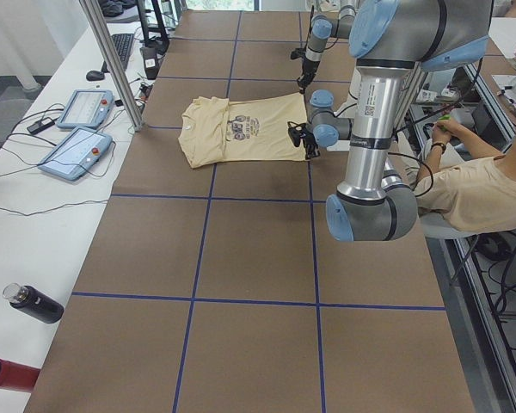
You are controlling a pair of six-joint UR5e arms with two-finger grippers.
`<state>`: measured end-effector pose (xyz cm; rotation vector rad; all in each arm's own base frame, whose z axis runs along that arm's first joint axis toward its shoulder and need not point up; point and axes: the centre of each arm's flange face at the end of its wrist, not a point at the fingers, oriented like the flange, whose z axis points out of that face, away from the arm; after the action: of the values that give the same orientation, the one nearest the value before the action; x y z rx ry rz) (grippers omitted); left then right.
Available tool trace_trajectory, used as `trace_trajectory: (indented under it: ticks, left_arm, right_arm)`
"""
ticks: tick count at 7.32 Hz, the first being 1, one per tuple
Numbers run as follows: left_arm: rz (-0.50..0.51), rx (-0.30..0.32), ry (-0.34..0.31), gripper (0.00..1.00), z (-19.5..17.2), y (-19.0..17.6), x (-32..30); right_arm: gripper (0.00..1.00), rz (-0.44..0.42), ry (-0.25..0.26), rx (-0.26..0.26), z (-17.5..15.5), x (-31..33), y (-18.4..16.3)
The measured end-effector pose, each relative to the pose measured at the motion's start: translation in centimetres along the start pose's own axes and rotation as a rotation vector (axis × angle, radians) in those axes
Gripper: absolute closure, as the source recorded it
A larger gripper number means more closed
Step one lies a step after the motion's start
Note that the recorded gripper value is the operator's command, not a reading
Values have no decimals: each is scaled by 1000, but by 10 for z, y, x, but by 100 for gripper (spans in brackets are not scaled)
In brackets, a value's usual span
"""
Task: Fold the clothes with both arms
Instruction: 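Grasp both hem corners nearest the robot with left and right grippers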
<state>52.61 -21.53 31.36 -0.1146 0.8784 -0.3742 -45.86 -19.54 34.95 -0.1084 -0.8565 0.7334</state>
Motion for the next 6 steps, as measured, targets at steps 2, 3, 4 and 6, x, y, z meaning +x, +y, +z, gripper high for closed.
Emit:
trace_trajectory:
  ticks: [2, 3, 4, 6]
  left_arm:
    - [9, -15, 17, 100, -12, 2, 3]
    - [12, -36, 35, 100, -27, 3, 5]
    - [14, -60, 61, 100, -51, 5, 5]
    - [10, -87, 106, 100, -86, 8, 3]
  right_arm:
    - [100, 0, -6, -5, -2, -2, 2]
    - [100, 1, -18, -15, -9, -5, 5]
    - [100, 2, -37, -35, -25, -9, 7]
    - [100, -16, -28, -77, -68, -10, 20]
